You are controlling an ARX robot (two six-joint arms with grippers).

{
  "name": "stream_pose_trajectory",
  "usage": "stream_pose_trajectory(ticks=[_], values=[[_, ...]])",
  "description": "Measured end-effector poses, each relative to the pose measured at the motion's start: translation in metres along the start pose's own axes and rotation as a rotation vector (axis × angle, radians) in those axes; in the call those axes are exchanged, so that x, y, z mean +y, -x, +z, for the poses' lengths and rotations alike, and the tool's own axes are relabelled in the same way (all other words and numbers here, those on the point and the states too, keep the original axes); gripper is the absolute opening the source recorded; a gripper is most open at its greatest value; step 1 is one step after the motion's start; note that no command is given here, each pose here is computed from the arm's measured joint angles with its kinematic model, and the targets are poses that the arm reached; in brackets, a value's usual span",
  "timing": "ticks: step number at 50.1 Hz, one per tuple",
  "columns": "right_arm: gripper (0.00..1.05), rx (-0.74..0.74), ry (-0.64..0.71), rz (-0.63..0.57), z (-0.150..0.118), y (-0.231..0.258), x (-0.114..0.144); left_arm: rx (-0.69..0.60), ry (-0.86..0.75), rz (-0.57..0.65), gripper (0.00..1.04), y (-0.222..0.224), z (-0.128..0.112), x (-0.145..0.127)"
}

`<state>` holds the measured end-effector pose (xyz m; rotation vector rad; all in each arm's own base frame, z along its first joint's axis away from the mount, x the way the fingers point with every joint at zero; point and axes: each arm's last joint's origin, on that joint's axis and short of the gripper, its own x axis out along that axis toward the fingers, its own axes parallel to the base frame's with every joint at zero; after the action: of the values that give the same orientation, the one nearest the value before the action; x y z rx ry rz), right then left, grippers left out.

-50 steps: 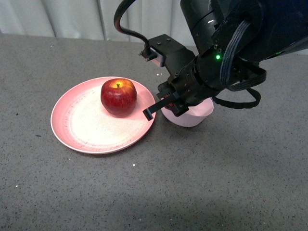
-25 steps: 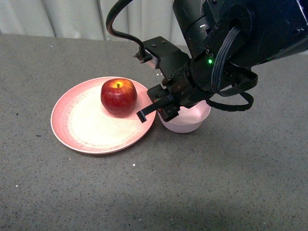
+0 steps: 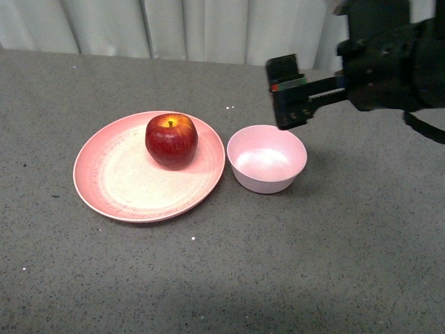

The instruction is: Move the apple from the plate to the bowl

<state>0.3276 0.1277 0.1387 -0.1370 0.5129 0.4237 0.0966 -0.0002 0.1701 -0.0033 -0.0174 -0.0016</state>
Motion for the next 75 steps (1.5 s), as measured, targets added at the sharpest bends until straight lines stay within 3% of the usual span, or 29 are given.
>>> stream_pose_trajectory(ticks=[2,5,7,15,21,30,75], values=[[0.94,-0.035,-0.018,-0.044,-0.009,0.011,-0.005,0.000,0.000,0.000,0.98,0.000,0.000,0.000],[0.82,-0.216,-0.056,-0.274,-0.025,0.029,-0.015,0.000,0.000,-0.001,0.98,0.000,0.000,0.000],[0.73,-0.322,-0.086,-0.360,-0.038,0.051,-0.024,-0.001,0.000,-0.001,0.98,0.000,0.000,0.000],[0.50,-0.495,-0.122,-0.430,-0.053,0.117,-0.041,0.000,0.000,0.002,0.98,0.000,0.000,0.000],[0.27,-0.484,-0.126,-0.426,-0.062,0.146,-0.040,0.000,0.000,-0.002,0.98,0.000,0.000,0.000],[0.00,-0.490,-0.125,-0.424,-0.070,0.163,-0.040,0.000,0.000,0.000,0.98,0.000,0.000,0.000],[0.01,-0.514,-0.126,-0.425,-0.095,0.218,-0.030,0.000,0.000,-0.001,0.98,0.000,0.000,0.000]])
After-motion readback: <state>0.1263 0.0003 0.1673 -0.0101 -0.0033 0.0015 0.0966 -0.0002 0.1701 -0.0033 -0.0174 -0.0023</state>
